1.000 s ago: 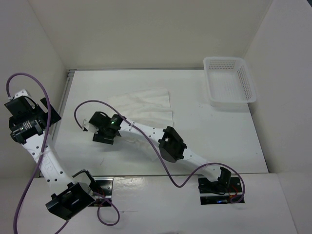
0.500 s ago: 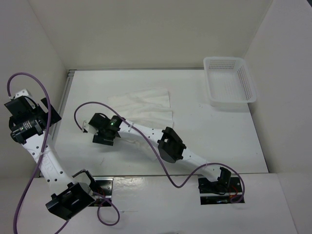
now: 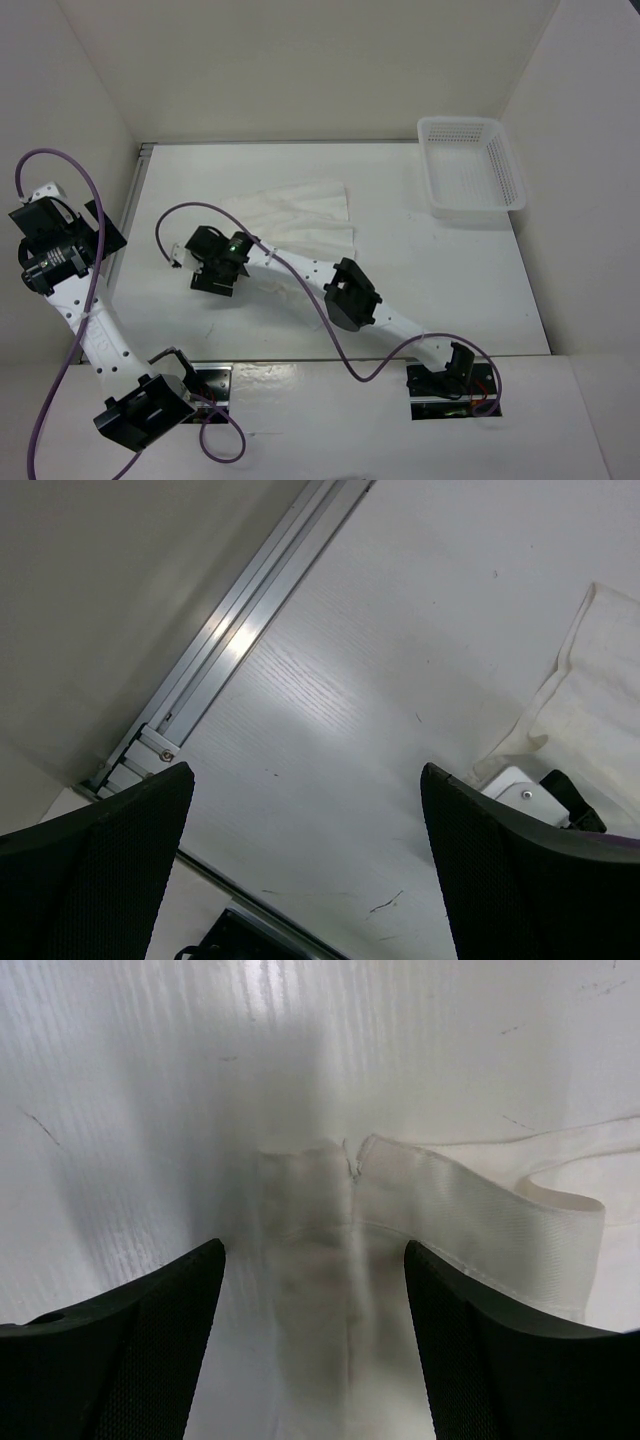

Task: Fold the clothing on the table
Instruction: Flatten the skirt out

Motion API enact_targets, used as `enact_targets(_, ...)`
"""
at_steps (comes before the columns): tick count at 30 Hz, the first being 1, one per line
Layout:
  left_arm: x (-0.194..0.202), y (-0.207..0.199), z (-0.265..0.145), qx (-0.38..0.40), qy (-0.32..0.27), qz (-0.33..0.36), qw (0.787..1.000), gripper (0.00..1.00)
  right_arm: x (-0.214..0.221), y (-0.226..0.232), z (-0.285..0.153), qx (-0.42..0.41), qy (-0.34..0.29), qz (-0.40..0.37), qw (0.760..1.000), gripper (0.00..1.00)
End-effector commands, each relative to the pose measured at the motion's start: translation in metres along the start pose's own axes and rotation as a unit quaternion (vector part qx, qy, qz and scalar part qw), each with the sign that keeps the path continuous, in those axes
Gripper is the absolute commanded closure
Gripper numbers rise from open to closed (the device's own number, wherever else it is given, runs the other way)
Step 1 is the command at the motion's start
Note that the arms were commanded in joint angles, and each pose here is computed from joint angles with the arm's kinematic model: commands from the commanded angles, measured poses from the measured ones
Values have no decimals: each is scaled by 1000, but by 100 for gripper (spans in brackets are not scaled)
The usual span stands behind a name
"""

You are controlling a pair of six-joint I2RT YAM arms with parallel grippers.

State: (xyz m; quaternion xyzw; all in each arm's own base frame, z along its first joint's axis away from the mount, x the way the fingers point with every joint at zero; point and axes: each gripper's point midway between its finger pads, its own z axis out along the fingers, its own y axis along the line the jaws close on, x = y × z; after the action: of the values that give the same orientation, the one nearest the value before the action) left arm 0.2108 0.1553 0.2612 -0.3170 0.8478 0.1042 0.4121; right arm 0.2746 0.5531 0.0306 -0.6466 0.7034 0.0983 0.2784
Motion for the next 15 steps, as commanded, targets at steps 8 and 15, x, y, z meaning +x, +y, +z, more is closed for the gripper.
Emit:
enact_targets(8,-6,-4,-1,13,-14,2,1000,0,17,-15,8,-19,12,18,1000,26)
enact_targets(15,-6,-3,-1,13,-14,6,1000,0,24,-16,17,-23,16,22,999,40)
